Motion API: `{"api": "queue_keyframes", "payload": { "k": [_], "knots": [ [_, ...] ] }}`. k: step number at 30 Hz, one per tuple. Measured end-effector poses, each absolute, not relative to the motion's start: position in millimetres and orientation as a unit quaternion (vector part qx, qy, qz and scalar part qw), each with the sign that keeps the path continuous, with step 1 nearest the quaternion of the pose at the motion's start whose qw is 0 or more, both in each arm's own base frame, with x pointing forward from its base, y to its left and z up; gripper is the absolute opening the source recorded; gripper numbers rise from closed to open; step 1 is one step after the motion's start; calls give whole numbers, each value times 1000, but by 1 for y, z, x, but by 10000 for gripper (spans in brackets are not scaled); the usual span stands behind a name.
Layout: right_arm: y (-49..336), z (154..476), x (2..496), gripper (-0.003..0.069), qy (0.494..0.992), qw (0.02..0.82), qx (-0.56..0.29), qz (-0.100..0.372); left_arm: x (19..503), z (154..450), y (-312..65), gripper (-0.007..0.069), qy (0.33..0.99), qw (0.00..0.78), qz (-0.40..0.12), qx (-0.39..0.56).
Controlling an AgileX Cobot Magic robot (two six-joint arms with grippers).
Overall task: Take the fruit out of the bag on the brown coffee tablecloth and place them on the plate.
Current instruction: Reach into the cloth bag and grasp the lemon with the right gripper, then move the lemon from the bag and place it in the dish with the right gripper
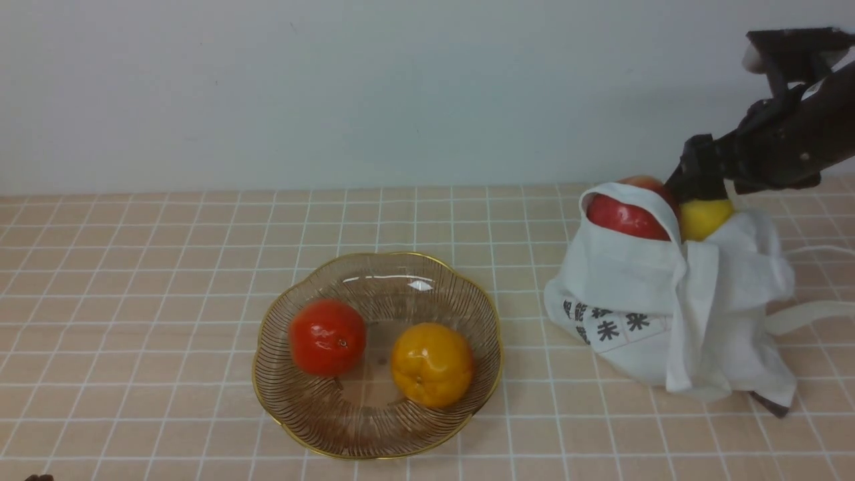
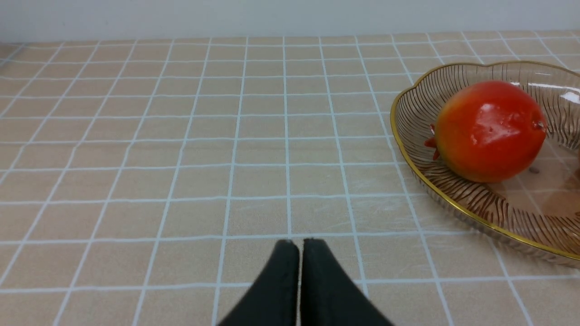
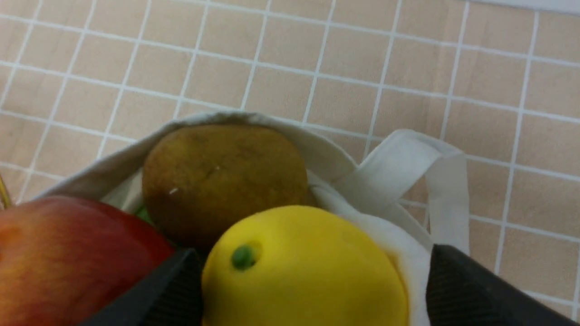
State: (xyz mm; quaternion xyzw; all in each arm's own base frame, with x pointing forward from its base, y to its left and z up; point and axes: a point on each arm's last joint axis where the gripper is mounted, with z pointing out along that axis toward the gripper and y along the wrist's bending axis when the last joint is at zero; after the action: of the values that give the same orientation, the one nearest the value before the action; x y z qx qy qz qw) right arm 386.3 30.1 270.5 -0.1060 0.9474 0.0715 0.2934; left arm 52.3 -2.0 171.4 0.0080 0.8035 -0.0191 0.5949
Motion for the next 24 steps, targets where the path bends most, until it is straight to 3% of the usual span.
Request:
{"api": "queue_keyframes", "payload": {
  "k": [5, 6, 8, 15, 19, 24],
  "knots": [
    [31, 260, 390, 582, 951, 280, -104, 75, 52, 171, -2, -8, 804, 595, -19, 8],
    [31, 259, 390, 529, 952, 277, -103, 78, 52, 171, -2, -8, 804, 595, -19, 8],
    [31, 259, 390, 491, 953, 275, -102, 80, 52, 171, -2, -8, 804, 595, -19, 8],
    [32, 261, 388, 492, 953, 273, -103, 82, 52, 171, -2, -8, 804, 595, -19, 8],
    [32, 281, 378, 492, 947, 294, -106, 81, 52, 171, -2, -8, 804, 595, -19, 8],
    [31, 330, 356, 492, 923, 361, -108, 80, 52, 171, -2, -8, 804, 595, -19, 8]
  ]
}}
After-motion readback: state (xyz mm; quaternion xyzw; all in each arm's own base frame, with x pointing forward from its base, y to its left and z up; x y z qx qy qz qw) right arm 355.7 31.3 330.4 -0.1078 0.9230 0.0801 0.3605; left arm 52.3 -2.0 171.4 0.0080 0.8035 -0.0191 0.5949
